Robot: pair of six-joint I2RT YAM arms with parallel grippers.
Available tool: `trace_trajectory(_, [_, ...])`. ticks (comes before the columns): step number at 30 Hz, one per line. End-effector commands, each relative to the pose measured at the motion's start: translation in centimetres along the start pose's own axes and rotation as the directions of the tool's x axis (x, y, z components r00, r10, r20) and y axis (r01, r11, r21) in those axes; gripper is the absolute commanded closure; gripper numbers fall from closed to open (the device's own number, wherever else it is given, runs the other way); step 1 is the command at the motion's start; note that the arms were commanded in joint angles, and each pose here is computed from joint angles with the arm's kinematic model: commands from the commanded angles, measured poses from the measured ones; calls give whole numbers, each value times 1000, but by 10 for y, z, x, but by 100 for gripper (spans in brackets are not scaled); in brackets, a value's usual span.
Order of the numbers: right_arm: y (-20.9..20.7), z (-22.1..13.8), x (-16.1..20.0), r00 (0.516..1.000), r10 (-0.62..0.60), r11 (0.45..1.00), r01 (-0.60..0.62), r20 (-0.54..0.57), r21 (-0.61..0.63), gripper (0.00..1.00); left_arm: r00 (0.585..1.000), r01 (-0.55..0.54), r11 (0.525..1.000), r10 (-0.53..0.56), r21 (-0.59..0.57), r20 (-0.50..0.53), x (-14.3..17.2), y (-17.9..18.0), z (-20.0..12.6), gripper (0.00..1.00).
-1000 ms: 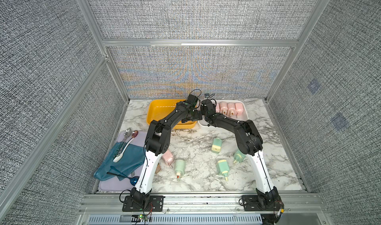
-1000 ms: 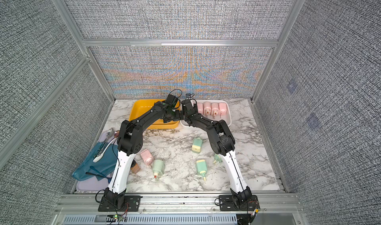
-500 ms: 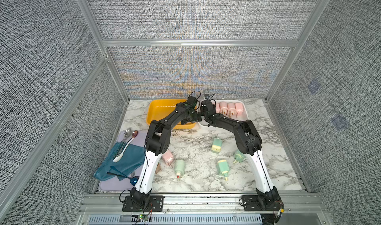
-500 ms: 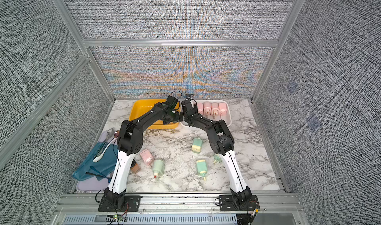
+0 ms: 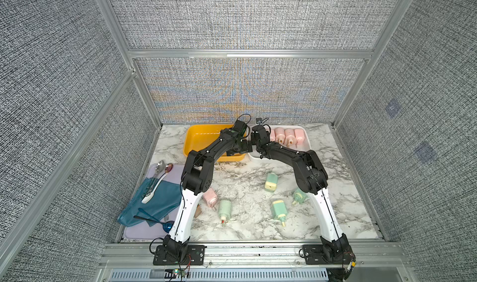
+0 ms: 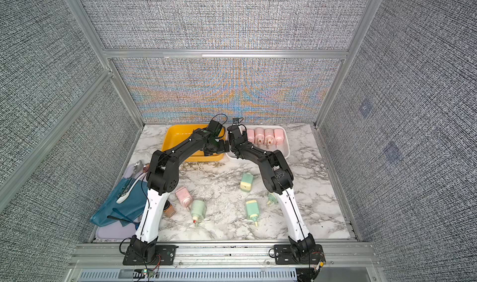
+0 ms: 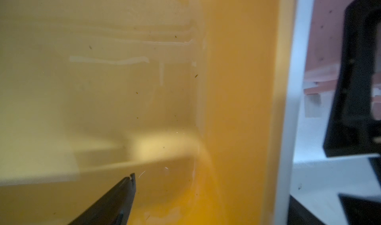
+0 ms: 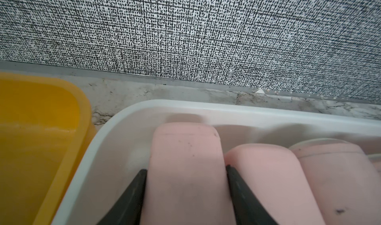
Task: Place the pencil sharpeners by color into the storage box
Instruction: Place the pencil sharpener in the storage box.
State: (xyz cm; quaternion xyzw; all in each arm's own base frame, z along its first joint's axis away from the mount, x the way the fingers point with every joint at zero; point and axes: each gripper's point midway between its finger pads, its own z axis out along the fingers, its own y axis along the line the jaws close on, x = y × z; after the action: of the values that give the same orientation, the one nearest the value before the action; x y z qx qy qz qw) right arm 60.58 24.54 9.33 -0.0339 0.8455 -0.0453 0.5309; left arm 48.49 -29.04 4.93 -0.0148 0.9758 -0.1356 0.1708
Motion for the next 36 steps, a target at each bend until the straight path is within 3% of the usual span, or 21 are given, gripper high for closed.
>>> trace_trajectory(1, [-1,-3,-9,999,30,1000,-30,18,1,56,1000,3,1000,-3,2,-18,4,1,1,1])
trace_trajectory(17, [-1,-16,-29,999,37,999,-36,30,-23,38,999,10,1000,-9,26,-33,5,-3,1,1])
trace_trajectory(28, [-7,-16,-30,999,49,999,-49,19,2,35,999,6,1000,-5,20,-37,5,-2,1,1])
trace_trajectory(36, [1,-27,-26,998,4,997,-9,-61,-82,32,999,2,1000,-2,10,-46,8,2,2,1])
